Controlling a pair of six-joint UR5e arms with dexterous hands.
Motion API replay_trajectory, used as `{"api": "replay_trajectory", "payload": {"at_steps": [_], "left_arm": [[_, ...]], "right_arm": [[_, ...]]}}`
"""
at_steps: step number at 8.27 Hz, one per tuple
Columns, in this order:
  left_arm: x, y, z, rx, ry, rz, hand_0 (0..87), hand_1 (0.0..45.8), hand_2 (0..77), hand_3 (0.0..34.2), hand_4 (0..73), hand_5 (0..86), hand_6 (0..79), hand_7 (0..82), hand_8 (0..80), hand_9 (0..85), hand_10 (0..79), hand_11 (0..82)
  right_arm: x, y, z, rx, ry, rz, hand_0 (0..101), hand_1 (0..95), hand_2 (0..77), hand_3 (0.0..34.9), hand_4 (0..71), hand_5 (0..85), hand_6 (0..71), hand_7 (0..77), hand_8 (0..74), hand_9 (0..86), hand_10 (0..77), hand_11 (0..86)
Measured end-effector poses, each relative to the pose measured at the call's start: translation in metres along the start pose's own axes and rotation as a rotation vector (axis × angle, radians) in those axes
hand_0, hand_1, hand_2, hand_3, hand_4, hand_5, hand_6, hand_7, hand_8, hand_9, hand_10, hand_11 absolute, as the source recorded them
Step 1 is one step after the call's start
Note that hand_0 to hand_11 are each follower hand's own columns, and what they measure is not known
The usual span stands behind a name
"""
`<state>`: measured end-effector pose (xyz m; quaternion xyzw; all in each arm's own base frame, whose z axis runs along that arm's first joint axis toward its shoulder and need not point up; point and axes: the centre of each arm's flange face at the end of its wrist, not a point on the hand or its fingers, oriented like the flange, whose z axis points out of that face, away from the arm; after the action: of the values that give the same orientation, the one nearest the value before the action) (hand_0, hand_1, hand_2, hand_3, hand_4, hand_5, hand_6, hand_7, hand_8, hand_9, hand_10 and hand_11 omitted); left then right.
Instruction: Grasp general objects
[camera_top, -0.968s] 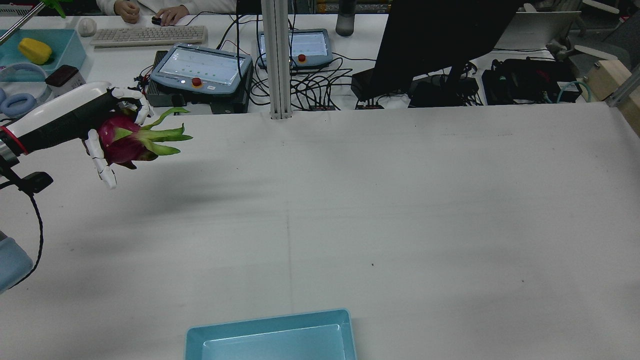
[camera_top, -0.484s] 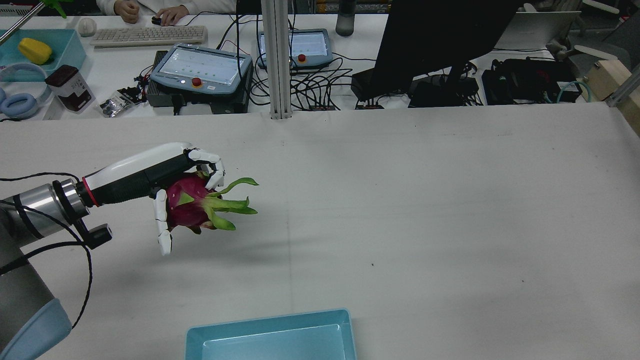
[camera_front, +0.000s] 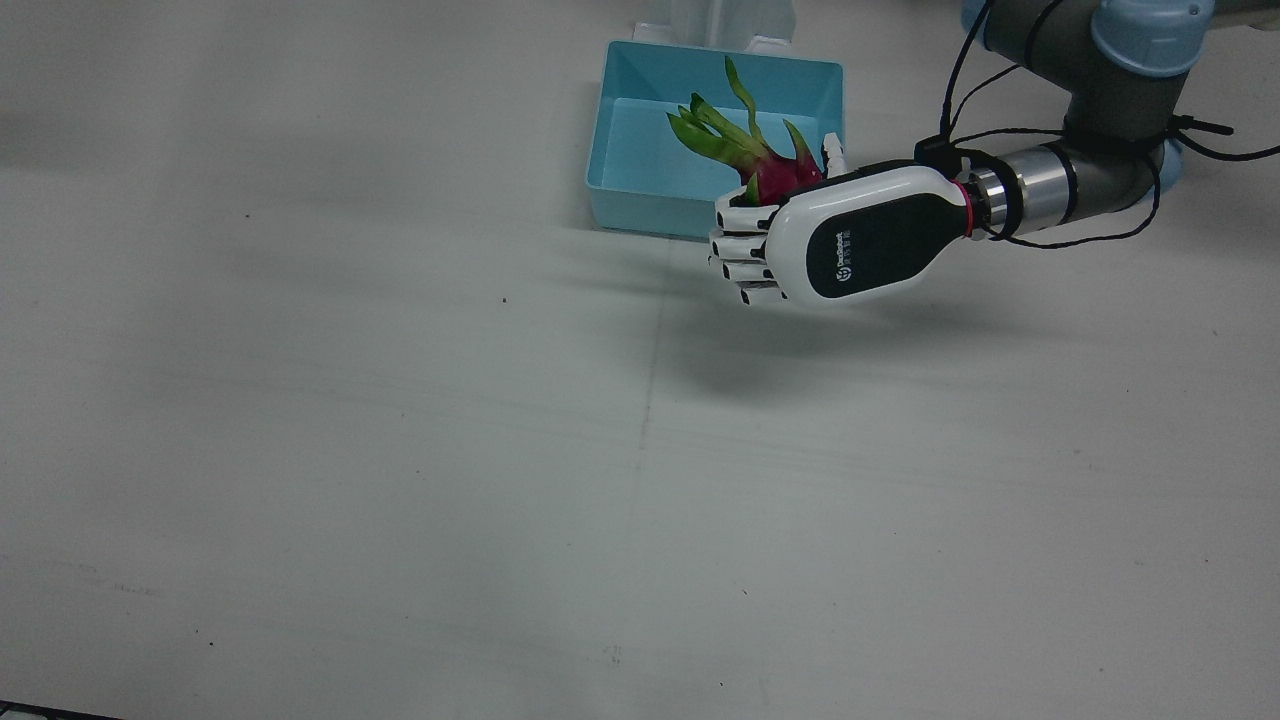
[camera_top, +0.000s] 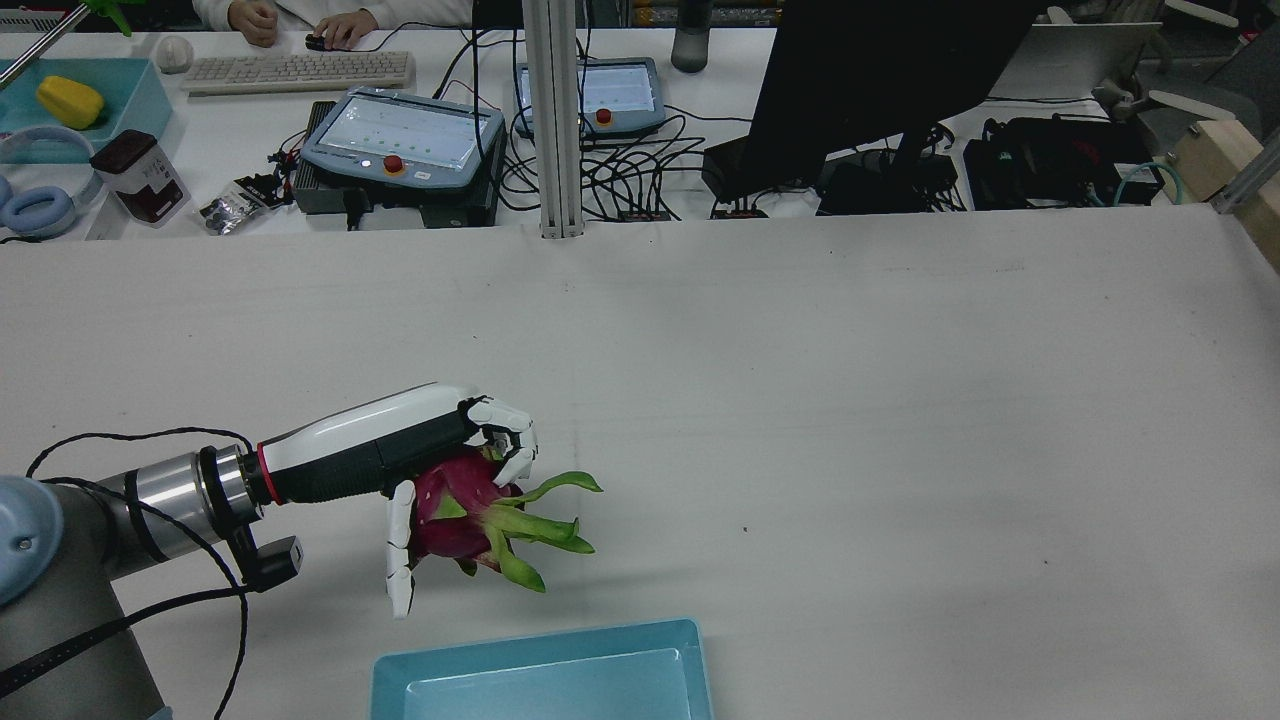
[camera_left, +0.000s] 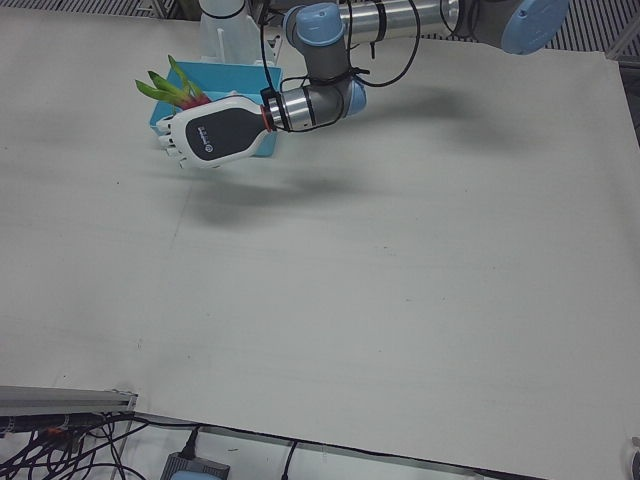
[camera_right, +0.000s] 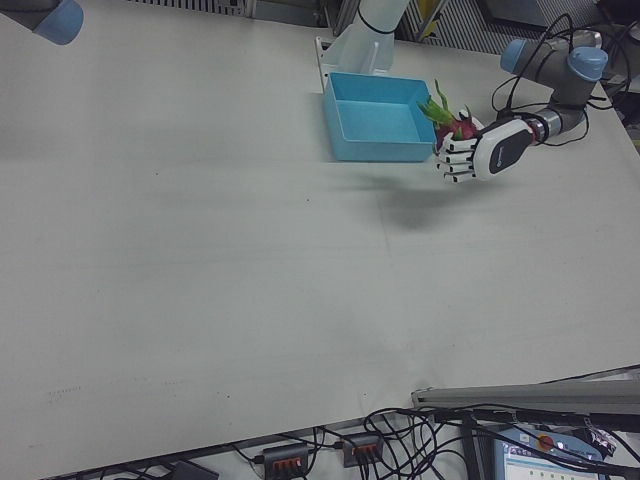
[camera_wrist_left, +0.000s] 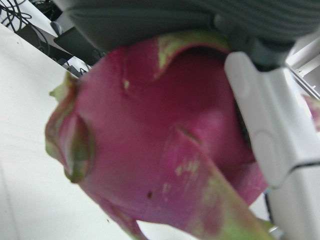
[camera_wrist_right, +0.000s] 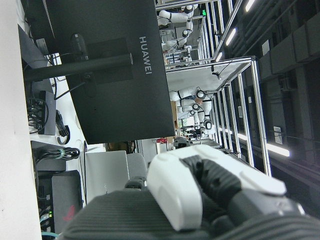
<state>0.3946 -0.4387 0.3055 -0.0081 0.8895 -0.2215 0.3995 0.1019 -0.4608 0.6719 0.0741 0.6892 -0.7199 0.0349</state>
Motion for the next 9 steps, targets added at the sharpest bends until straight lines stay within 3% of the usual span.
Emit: {"api": "replay_trajectory", "payload": {"at_steps": [6, 9], "left_arm": [[-0.044, 0.099, 0.027, -0.177, -0.01, -0.133, 54.2, 0.0, 7.6, 0.0, 26.2, 69.8, 41.5, 61.1, 34.9, 47.5, 30.5, 66.0], [-0.057, 0.13, 0.029, -0.232, -0.023, -0.173, 54.4, 0.0, 7.6, 0.0, 27.3, 69.3, 41.5, 61.1, 35.5, 49.6, 30.5, 66.0]], "right_arm": [[0.0, 0.0, 0.0, 0.001, 0.0, 0.0, 0, 94.9, 77.4, 0.0, 0.0, 0.0, 0.0, 0.0, 0.0, 0.5, 0.0, 0.0], [0.0, 0.0, 0.0, 0.001, 0.001, 0.0, 0, 94.9, 77.4, 0.0, 0.0, 0.0, 0.0, 0.0, 0.0, 0.5, 0.0, 0.5]]}}
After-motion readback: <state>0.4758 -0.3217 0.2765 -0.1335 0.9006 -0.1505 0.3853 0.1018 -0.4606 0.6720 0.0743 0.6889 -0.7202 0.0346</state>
